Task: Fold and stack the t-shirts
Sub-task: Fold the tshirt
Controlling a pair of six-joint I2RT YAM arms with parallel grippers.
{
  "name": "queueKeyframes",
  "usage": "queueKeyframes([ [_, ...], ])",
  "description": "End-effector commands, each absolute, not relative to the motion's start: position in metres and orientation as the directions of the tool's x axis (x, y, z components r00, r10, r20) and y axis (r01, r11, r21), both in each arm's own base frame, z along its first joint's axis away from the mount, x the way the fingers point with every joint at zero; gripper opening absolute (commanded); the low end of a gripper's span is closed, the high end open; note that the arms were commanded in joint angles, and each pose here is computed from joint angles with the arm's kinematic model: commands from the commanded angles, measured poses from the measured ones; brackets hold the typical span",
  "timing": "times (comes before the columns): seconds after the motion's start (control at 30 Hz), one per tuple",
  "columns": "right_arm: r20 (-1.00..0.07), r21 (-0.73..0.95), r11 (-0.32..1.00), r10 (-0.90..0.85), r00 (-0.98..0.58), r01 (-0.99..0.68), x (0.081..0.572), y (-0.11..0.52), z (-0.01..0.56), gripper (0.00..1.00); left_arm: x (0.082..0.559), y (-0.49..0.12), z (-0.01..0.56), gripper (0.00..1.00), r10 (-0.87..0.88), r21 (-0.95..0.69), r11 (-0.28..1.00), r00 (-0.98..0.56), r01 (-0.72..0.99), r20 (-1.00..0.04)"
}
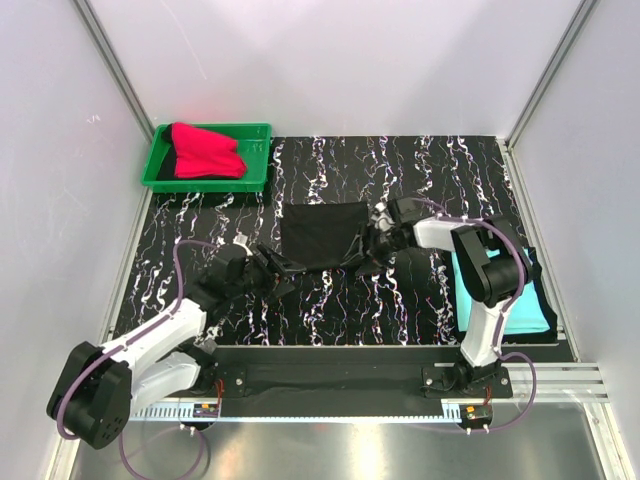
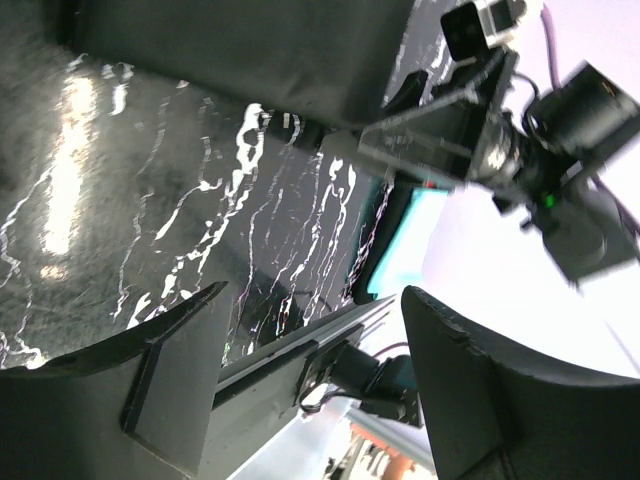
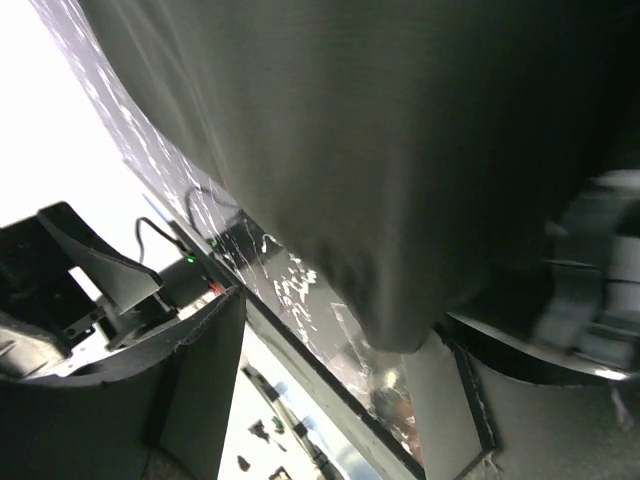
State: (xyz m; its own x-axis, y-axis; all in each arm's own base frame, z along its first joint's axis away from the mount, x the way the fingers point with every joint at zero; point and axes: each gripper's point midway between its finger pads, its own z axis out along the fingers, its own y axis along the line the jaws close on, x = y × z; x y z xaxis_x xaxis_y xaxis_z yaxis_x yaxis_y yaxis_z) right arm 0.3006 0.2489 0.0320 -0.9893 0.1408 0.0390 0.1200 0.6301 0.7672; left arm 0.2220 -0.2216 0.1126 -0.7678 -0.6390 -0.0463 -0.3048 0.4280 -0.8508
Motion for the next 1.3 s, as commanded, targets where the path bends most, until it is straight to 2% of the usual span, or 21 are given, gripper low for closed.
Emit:
queueKeyframes([
  [0.0,-0.017,0.748,0.659,0.139,-0.99,0.08,0.29,0.279,0.039,0.69,0.232,-0.222,0.125,0.72,-0.697,-0.885,0.345,-0.717,-0.314,-0.017],
  [0.13,-0.013,0.771,0.635,0.098,-0.995,0.053,0.276,0.297,0.058,0.7,0.23,-0.221,0.123,0.72,-0.712,-0.885,0.322,-0.702,-0.337,0.009],
  [0.17,0.006,0.749,0.657,0.121,-0.993,0.085,0.273,0.288,0.056,0.7,0.23,-0.222,0.122,0.72,-0.714,-0.89,0.309,-0.7,-0.335,0.015],
  [0.23,-0.034,0.722,0.689,0.128,-0.991,0.065,0.267,0.274,0.065,0.71,0.23,-0.226,0.119,0.72,-0.722,-0.891,0.291,-0.691,-0.349,0.035],
  [0.27,-0.025,0.655,0.749,0.153,-0.988,0.099,0.261,0.256,0.06,0.71,0.234,-0.231,0.125,0.71,-0.722,-0.908,0.27,-0.691,-0.32,0.029],
  [0.3,-0.074,0.634,0.77,0.145,-0.987,0.065,0.259,0.246,0.069,0.72,0.235,-0.238,0.12,0.69,-0.728,-0.903,0.264,-0.684,-0.338,0.043],
  [0.4,-0.12,0.538,0.84,0.16,-0.98,0.071,0.252,0.214,0.078,0.8,0.24,-0.258,0.125,0.68,-0.735,-0.914,0.225,-0.675,-0.337,0.068],
  [0.47,-0.115,0.498,0.862,0.174,-0.978,0.095,0.246,0.198,0.08,0.83,0.25,-0.265,0.121,0.68,-0.768,-0.914,0.226,-0.639,-0.338,0.046],
  [0.73,-0.131,0.513,0.849,0.224,-0.966,0.127,0.249,0.159,0.091,0.87,0.269,-0.294,0.092,0.66,-0.833,-0.905,0.187,-0.549,-0.382,0.06],
  [0.87,-0.135,0.504,0.854,0.226,-0.965,0.129,0.25,0.151,0.09,0.89,0.281,-0.309,0.083,0.61,-0.844,-0.884,0.194,-0.532,-0.425,0.071],
  [0.9,-0.146,0.502,0.857,0.222,-0.964,0.121,0.252,0.151,0.091,0.99,0.283,-0.311,0.074,0.61,-0.853,-0.872,0.196,-0.517,-0.448,0.073],
  [1.03,-0.167,0.49,0.867,0.192,-0.967,0.087,0.26,0.15,0.09,1.0,0.292,-0.327,0.066,0.53,-0.848,-0.862,0.184,-0.519,-0.472,0.104],
  [1.17,-0.179,0.461,0.886,0.144,-0.973,0.047,0.273,0.149,0.083,1.0,0.288,-0.33,0.05,0.51,-0.85,-0.825,0.205,-0.513,-0.527,0.116],
  [1.27,-0.151,0.519,0.853,0.161,-0.975,0.06,0.283,0.156,0.088,1.0,0.279,-0.321,0.046,0.49,-0.854,-0.807,0.2,-0.502,-0.556,0.134],
])
